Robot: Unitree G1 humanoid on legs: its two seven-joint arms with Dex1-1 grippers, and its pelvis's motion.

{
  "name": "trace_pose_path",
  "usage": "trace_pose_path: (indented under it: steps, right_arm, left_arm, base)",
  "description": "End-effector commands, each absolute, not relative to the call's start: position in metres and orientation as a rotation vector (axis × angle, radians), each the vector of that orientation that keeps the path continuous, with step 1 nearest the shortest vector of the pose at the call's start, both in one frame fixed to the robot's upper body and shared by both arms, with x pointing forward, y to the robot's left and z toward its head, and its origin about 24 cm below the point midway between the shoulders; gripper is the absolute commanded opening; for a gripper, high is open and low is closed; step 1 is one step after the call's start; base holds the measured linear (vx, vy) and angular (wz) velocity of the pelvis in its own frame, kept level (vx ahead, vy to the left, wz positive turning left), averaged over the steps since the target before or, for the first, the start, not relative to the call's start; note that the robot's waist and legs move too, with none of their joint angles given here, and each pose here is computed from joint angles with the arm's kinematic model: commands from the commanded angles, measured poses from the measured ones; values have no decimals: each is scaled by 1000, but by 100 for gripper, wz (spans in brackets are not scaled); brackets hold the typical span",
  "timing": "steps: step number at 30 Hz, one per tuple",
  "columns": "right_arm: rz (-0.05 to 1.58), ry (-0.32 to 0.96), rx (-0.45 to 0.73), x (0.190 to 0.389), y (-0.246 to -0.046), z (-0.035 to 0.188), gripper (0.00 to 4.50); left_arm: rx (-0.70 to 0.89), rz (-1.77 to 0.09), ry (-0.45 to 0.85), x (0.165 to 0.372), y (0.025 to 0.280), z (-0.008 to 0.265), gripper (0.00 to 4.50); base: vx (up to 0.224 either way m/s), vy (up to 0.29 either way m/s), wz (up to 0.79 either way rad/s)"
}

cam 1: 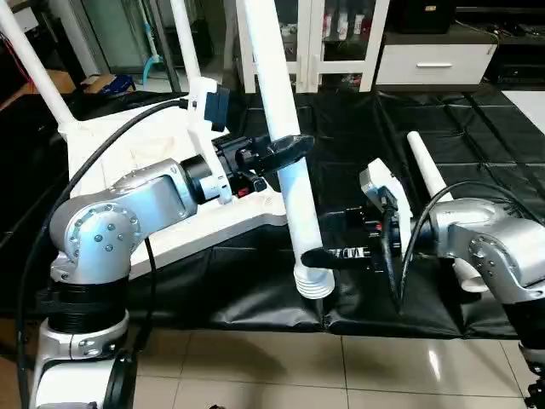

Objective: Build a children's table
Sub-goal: Pick table leg

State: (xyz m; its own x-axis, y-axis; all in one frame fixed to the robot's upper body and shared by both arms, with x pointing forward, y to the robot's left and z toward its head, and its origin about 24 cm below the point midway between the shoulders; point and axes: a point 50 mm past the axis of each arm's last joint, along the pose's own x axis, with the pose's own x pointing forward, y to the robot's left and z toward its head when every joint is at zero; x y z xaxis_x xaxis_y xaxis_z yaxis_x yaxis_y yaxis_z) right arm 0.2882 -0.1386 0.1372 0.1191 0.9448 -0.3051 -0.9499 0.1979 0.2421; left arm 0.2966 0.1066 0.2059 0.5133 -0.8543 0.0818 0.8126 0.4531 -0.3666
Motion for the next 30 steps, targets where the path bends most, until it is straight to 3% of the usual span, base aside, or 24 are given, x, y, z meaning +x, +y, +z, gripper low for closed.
trace_pose_path:
  steps: [1,11,22,30]
  right_arm:
    - [1404,406,-57,292,-134,145,396]
    - [1426,393,-23,296,-135,151,396]
    - [1478,460,-87,288,-133,138,396]
    - [1444,427,-71,292,-123,134,396]
  left_arm:
    - [-360,-1055,78,295,106,215,174]
    - [-475,-1125,46,290,111,218,174]
    - [-389,-1092,84,295,108,216,174]
    - [-374,-1094,83,294,107,215,174]
  base:
    - [0,0,0]
    - [0,0,0]
    - [0,0,0]
    - [0,0,0]
